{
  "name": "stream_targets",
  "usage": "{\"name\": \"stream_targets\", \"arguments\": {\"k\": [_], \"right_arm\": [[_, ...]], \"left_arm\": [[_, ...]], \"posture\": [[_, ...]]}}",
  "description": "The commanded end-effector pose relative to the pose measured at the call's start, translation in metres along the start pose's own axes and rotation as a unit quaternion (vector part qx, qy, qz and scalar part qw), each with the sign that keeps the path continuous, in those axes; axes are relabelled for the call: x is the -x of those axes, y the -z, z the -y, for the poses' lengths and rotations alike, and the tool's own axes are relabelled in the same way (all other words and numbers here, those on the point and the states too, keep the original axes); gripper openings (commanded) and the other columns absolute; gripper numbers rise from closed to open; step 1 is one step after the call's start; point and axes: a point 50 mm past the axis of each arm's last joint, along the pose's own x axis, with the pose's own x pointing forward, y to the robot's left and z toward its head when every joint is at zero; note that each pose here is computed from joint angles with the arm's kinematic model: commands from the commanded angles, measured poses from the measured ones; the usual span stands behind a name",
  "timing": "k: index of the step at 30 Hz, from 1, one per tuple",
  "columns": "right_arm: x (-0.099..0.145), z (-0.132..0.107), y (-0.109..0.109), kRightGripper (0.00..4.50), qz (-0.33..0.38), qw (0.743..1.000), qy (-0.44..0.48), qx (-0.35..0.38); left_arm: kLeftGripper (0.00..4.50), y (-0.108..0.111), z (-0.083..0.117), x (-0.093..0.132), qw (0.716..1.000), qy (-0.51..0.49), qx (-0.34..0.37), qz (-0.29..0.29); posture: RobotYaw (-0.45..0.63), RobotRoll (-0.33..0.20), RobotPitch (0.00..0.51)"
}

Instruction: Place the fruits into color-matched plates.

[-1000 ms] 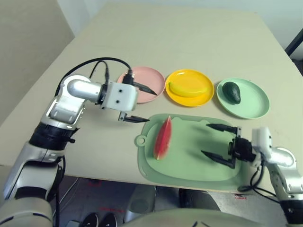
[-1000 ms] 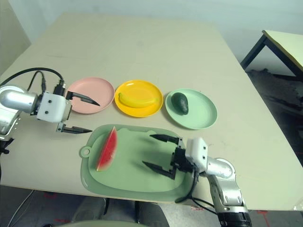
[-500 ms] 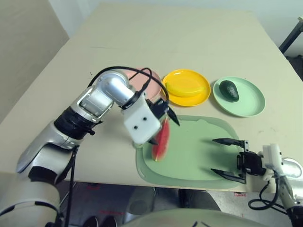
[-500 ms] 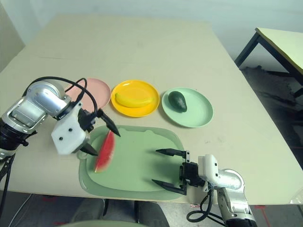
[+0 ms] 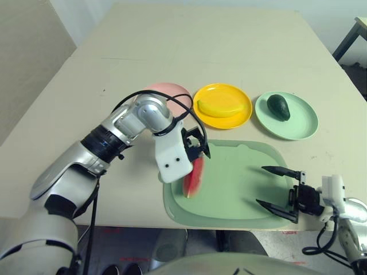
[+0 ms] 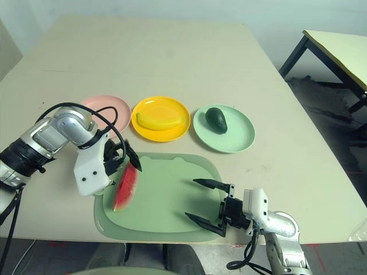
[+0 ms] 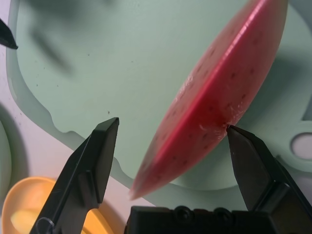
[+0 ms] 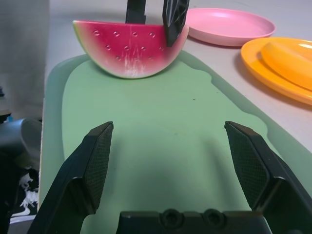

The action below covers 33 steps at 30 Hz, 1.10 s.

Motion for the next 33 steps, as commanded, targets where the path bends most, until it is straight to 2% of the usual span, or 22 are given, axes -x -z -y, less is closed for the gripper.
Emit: {"name": "stream_targets", "arguments": {"k": [1, 8, 11, 16, 17, 22, 27, 33], "right_arm": [[0.003, -0.004, 0.002, 4.47, -0.009, 1.0, 0.003, -0.006], [0.001, -0.004, 0.003, 4.49, -0.009, 1.0, 0.009, -0.007], [0.001, -0.005, 0.004, 4.5, -0.01, 1.0, 0.01, -0.008], [0.0, -0.006, 0.005, 4.5, -0.009, 1.0, 0.009, -0.011], [0.0, -0.007, 0.006, 4.5, -0.009, 1.0, 0.009, -0.012], [0.0, -0.01, 0.006, 4.5, -0.008, 1.0, 0.006, -0.016], [0.0, -0.014, 0.005, 4.5, -0.007, 1.0, 0.006, -0.021], [0.001, -0.027, 0.003, 4.5, -0.007, 0.998, 0.031, -0.046]], "left_arm": [[4.5, -0.002, 0.003, -0.012, 1.0, 0.025, -0.007, 0.013], [4.48, -0.006, 0.006, -0.02, 0.999, 0.042, -0.002, 0.026], [3.9, -0.006, 0.008, -0.022, 0.998, 0.051, 0.008, 0.027], [2.19, -0.005, 0.015, -0.021, 0.997, 0.069, 0.034, 0.022], [2.06, -0.005, 0.016, -0.02, 0.997, 0.069, 0.038, 0.021], [2.06, -0.004, 0.018, -0.015, 0.996, 0.066, 0.053, 0.015], [2.06, 0.001, 0.017, 0.002, 0.996, 0.037, 0.081, 0.003], [2.06, 0.018, 0.017, 0.044, 0.989, -0.032, 0.133, -0.055]], "posture": [[-0.01, 0.0, 0.15], [-0.01, 0.0, 0.151], [0.0, 0.0, 0.15], [0.0, 0.0, 0.149], [0.0, 0.0, 0.149], [0.01, 0.0, 0.146], [0.03, 0.0, 0.146], [0.05, 0.0, 0.145]]}}
